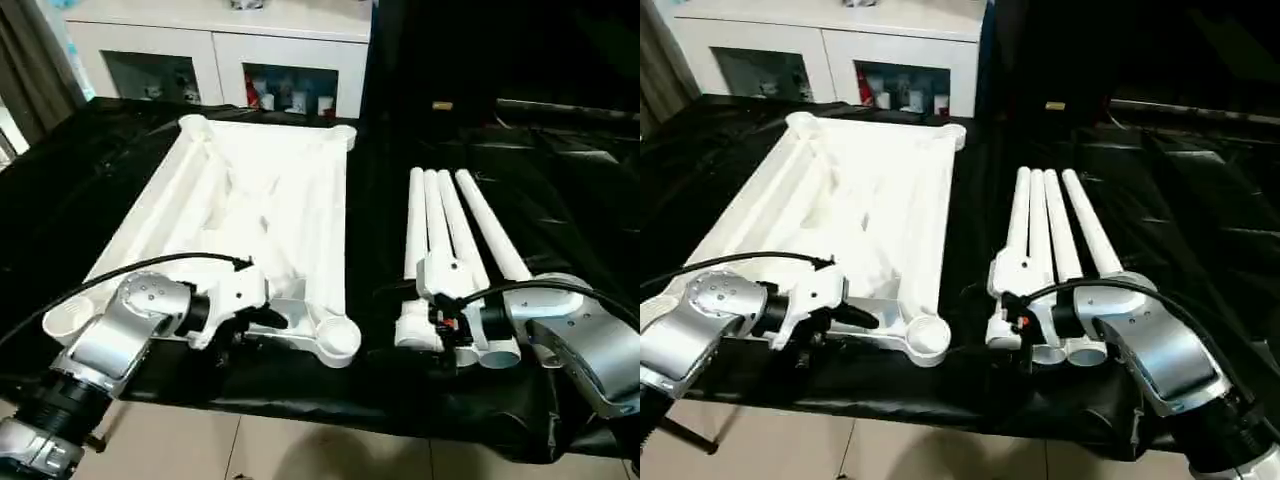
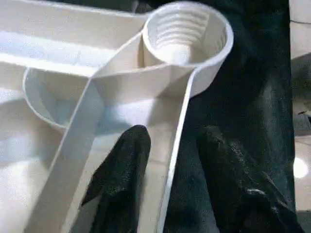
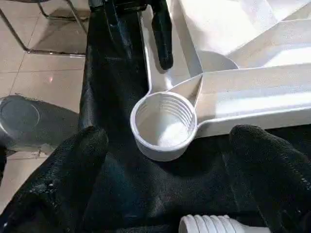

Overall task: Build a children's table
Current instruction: Move table base

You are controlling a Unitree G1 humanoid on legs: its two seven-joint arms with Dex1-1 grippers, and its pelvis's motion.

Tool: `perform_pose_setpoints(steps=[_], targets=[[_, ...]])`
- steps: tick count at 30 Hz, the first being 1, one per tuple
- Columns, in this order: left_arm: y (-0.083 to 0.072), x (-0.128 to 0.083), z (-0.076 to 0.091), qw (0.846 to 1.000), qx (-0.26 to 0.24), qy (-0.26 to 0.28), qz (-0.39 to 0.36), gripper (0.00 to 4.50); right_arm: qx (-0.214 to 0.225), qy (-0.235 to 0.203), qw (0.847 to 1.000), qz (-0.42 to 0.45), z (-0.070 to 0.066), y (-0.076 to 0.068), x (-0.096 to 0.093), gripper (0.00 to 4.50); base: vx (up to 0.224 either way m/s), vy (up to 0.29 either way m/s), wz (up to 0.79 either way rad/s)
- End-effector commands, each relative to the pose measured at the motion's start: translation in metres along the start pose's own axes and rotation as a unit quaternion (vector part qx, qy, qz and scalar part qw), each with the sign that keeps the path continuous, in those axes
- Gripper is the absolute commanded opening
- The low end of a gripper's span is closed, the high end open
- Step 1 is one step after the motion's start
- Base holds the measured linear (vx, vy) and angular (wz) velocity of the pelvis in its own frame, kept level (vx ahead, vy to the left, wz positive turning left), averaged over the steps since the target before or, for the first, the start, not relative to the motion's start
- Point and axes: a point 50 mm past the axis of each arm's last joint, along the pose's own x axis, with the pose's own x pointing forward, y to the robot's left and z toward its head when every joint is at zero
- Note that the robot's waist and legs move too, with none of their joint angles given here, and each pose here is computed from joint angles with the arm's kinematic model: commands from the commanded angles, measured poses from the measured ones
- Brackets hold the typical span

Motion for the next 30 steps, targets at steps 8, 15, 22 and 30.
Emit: perform_pose_setpoints(steps=[8,15,22,30], targets=[[0.012,-0.005,-0.005,0.999,0.023,0.028,0.031,1.01,-0.023,-0.006,1.000,-0.019,0.009,-0.007,0.001,4.50,0.000,0.000,0.00],[0.031,-0.010,-0.008,0.994,0.015,0.027,0.104,0.44,-0.023,-0.011,0.999,-0.031,0.009,-0.008,0.004,4.50,0.000,0.000,0.00],[0.040,-0.025,-0.017,0.990,0.024,0.045,0.133,0.01,-0.024,-0.009,0.998,-0.052,0.008,-0.012,0.005,4.50,0.000,0.000,0.00],[0.043,-0.034,-0.010,0.990,0.041,-0.049,0.124,0.01,-0.028,-0.011,0.998,-0.060,0.010,-0.015,0.004,4.50,0.000,0.000,0.00]])
